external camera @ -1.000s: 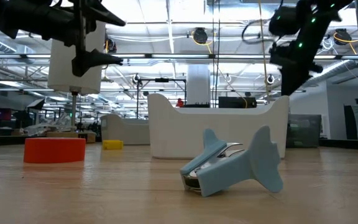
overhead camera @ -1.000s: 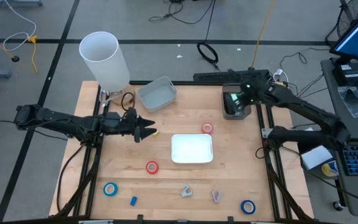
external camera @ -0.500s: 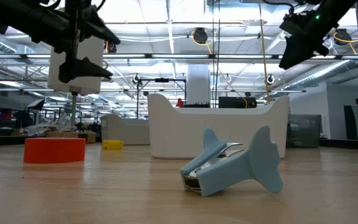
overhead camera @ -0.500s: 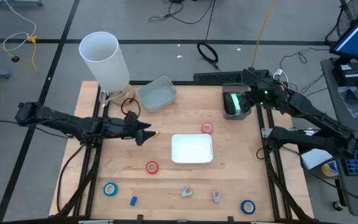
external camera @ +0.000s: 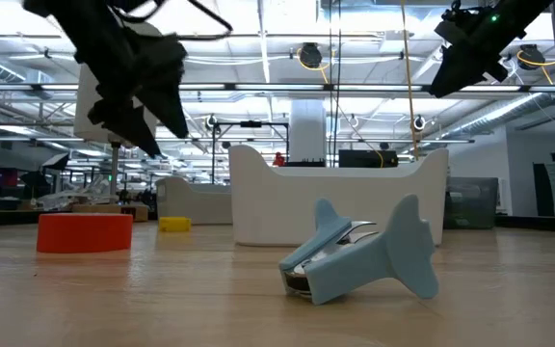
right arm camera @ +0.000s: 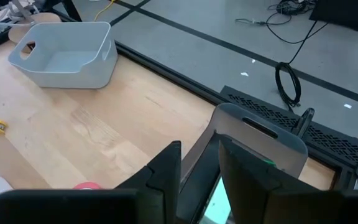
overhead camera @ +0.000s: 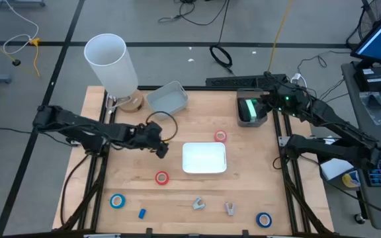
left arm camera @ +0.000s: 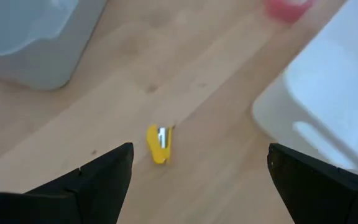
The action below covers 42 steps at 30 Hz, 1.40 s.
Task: Pick and place Stapler, Stapler remover, tape
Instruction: Put the yellow stapler into the black bin
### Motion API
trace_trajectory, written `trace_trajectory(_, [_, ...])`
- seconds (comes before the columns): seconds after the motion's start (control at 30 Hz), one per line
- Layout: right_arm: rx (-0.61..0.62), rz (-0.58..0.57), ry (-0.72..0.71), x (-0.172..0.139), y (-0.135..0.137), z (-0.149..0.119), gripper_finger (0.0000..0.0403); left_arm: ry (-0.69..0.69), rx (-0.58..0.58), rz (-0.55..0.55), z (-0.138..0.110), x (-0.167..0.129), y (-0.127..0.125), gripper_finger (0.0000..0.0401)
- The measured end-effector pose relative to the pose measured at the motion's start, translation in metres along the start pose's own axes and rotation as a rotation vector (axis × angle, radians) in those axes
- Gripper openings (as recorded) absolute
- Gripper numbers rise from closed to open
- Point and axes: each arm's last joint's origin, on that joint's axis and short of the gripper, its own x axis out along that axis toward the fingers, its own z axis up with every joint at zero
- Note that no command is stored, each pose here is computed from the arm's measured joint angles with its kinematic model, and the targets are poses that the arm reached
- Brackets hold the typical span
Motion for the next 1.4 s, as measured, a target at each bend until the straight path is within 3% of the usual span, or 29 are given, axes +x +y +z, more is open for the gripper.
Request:
trace_trajectory(0.23, [-0.008,0.0,0.0,0.0,0.0,0.0,0.01,0.127,-0.017,0.002,0.006,0.024,-0.007,0.0365])
trace_trajectory(0.63, [-0.011,0.0,0.0,0.0,0.0,0.0,0.01,0.164,-0.077,0.069,0.009,0.037,0.003,0.0365])
trace_trajectory(1.4, [-0.022,0.003,-0.022,0.0,0.001,0.002,0.01,0.265,0.093,0.211,-0.009,0.09,0.008,0.0365])
